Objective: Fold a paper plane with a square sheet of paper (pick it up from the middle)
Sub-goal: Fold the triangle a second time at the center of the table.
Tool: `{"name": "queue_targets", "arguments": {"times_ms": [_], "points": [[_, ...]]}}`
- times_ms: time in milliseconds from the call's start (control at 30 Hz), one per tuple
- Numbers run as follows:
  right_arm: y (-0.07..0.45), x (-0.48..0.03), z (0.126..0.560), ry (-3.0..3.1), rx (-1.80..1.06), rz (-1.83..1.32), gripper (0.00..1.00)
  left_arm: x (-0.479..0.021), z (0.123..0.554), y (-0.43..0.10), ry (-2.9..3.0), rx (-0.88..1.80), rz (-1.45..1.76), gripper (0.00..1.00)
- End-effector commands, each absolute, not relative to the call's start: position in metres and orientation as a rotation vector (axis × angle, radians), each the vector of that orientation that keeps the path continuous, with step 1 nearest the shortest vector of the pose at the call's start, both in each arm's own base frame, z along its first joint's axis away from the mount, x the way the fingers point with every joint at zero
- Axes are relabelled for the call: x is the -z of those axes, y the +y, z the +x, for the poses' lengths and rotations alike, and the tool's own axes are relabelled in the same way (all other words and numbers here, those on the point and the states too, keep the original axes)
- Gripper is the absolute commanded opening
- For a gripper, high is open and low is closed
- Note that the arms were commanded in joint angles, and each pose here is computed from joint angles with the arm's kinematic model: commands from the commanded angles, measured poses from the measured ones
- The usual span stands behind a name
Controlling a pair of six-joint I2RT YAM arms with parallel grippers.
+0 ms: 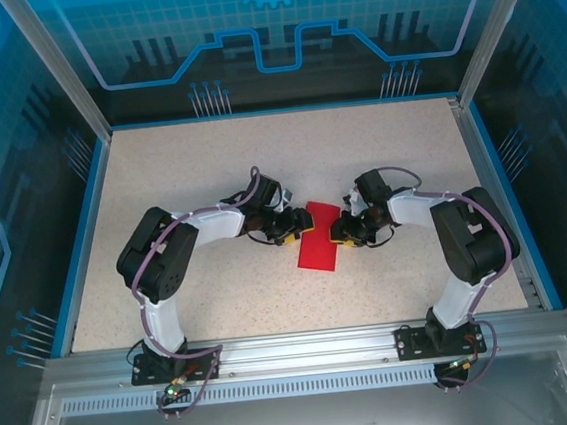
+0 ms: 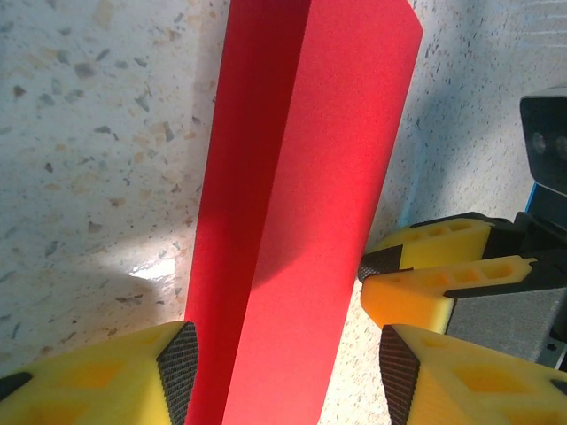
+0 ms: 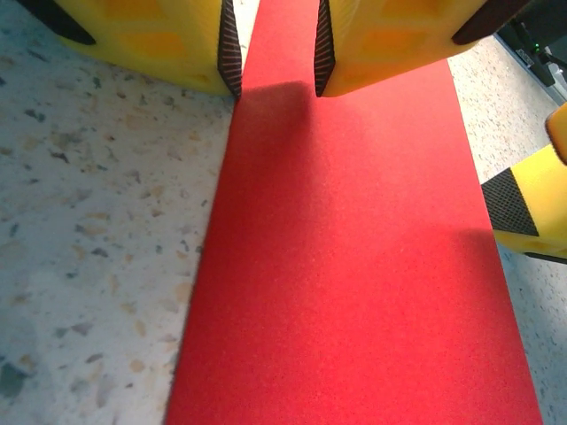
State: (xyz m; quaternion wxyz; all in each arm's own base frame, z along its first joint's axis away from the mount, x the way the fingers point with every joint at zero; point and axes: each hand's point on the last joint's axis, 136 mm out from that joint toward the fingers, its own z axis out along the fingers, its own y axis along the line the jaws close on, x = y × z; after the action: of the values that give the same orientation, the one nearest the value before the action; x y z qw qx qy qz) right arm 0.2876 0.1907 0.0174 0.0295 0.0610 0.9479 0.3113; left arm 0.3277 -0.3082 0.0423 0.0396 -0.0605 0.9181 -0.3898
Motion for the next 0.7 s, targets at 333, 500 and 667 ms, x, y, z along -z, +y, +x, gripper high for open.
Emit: {"name": "queue_targets", "arguments": {"times_ms": [333,500,667], "points": [[0.200,-0.036,0.288,2.857,-1.089,0.195,0.31,-0.045,0.328,-0.317,2.827,1.219,-0.167,0.61],[0.202,-0.030,0.290,2.863,-1.103,0.197,0.31,-0.046,0.328,-0.316,2.827,1.207,-0.165,0.61],[0.197,-0.018,0.287,2.899,-1.053,0.219,0.30,-0.045,0.327,-0.315,2.833,1.201,-0.167,0.63]]}}
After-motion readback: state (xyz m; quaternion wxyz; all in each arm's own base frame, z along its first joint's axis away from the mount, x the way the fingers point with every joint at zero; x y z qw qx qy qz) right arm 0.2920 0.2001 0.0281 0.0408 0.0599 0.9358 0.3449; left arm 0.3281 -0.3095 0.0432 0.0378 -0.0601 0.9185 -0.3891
